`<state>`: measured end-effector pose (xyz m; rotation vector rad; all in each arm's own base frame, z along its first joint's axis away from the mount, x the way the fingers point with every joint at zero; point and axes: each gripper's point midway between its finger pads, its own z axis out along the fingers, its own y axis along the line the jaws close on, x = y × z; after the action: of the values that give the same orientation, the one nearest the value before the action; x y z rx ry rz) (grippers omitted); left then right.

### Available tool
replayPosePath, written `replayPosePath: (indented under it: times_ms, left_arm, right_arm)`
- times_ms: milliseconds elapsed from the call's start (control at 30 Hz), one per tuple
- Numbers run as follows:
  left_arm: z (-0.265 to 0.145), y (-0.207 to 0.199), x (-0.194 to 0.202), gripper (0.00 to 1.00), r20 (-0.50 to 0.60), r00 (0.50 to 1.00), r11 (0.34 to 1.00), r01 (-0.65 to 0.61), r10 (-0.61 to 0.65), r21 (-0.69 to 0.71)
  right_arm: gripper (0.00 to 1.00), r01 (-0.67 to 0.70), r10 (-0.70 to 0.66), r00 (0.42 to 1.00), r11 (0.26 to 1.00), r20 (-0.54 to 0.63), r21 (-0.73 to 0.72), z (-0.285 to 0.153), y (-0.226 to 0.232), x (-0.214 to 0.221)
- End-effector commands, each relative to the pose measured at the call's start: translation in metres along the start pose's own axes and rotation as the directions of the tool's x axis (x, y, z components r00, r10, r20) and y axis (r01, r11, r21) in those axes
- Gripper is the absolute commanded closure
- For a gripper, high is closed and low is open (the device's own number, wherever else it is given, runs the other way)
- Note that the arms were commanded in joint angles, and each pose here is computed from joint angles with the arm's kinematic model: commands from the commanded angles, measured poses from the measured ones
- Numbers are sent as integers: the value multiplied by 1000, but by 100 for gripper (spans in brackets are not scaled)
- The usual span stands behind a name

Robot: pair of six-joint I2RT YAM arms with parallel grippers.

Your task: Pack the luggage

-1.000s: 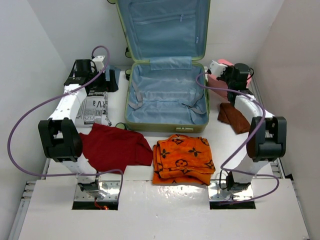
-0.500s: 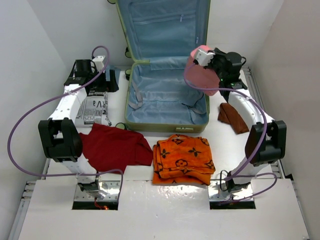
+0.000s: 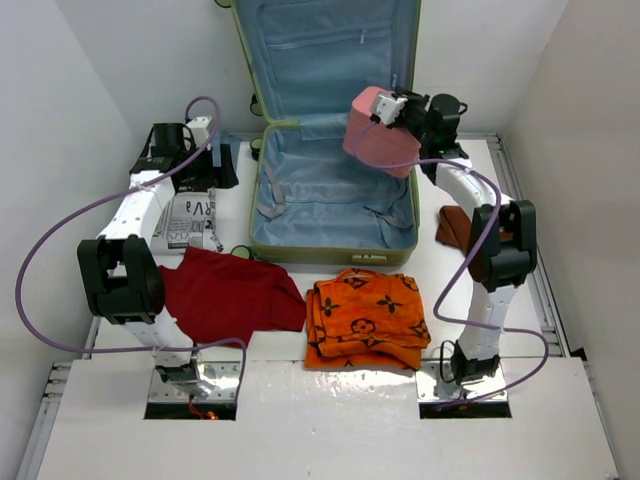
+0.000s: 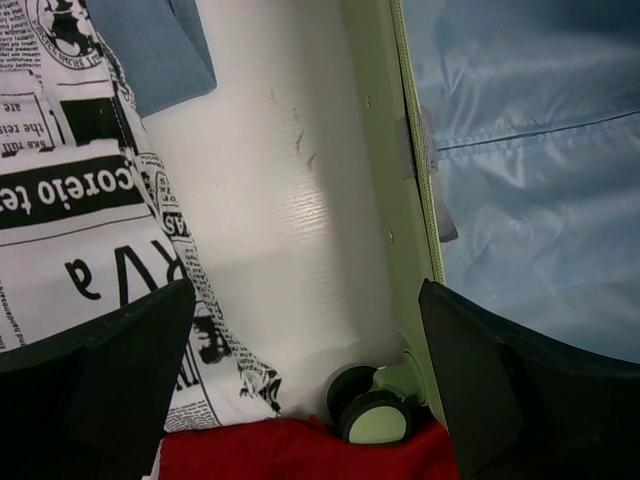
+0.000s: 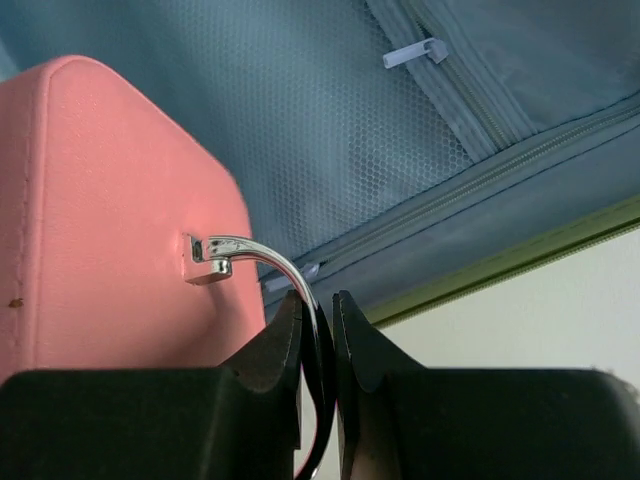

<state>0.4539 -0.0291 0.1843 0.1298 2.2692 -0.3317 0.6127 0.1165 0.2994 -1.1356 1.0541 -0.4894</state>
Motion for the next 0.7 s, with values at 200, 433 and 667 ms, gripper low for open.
replayPosePath:
  times_ms: [200,433,667]
  left_arm:
    - [0,-6,-6,0,24,1000,1000,-9,9,15]
    - [5,-4,-5,0,16,1000,1000,-15,15,15]
    - [7,-3,-6,0,16,1000,1000,-15,15,15]
  right_arm:
    - [100,-47,15,959,993,284,106,24,-39,-45]
    - [100,-120,88,922,991,377,60,28,-34,-89]
    - [100,-148,127,899,989,420,19,32,-24,-109]
